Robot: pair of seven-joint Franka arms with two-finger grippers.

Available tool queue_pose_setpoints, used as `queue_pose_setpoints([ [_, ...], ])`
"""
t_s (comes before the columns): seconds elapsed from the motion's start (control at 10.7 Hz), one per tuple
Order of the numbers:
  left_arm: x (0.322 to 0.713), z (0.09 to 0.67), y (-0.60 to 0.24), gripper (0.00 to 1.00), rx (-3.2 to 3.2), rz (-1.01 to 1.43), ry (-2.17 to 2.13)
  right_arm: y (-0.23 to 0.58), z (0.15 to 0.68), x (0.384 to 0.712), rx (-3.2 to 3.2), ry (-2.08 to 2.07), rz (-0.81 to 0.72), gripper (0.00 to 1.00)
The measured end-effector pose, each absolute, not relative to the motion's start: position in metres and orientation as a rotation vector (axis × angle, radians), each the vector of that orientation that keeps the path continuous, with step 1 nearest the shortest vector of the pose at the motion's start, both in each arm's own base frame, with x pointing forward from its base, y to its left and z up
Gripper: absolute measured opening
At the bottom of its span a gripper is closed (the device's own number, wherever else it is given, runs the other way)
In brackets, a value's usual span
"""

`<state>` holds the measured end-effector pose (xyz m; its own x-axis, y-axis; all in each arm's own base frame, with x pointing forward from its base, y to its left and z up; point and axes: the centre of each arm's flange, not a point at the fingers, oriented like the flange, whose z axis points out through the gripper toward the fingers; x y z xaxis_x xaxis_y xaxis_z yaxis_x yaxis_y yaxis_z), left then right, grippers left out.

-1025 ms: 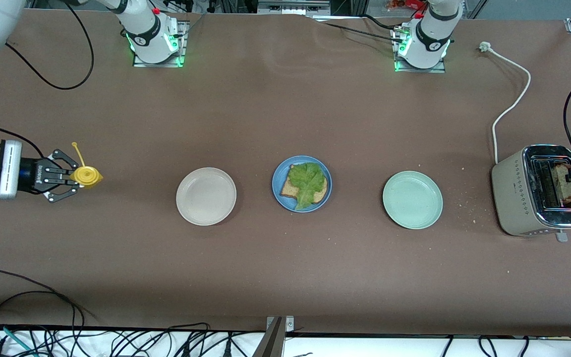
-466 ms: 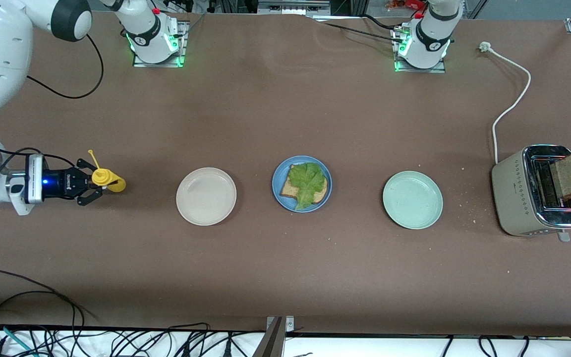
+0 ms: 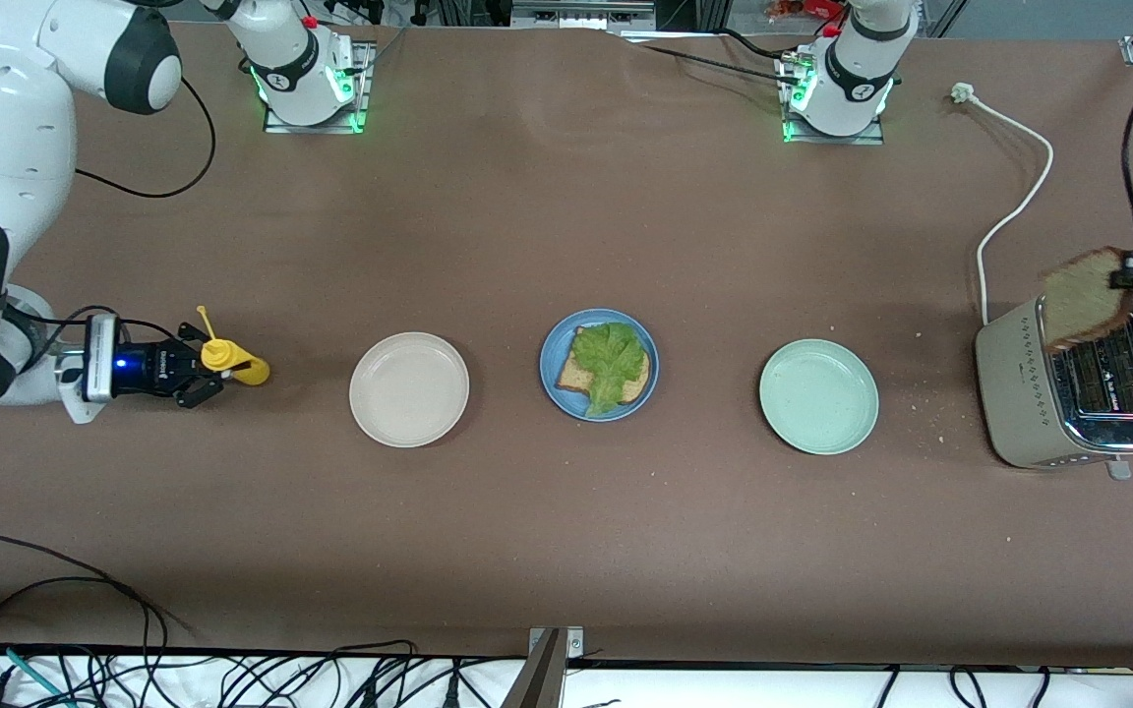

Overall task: Make sandwich in blue plate with both arms
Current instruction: 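Set the mustard down with the right gripper while the left gripper lifts bread, then lower the second bread slice onto the lettuce with the left gripper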

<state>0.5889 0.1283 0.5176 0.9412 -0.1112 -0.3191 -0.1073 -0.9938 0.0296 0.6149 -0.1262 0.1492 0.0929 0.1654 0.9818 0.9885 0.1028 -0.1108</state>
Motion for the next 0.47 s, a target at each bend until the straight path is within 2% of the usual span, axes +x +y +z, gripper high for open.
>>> queue_pose_setpoints([
  [0.28,0.591,0.513,0.044,0.08,2.853,-0.524,-0.338,-0.122,0.113,0.606,-1.267,-1.257,-0.993,0.07],
  [0.47,0.596,0.486,-0.037,0.08,2.691,-0.580,-0.485,-0.125,0.105,0.603,-1.271,-1.242,-0.991,0.07],
])
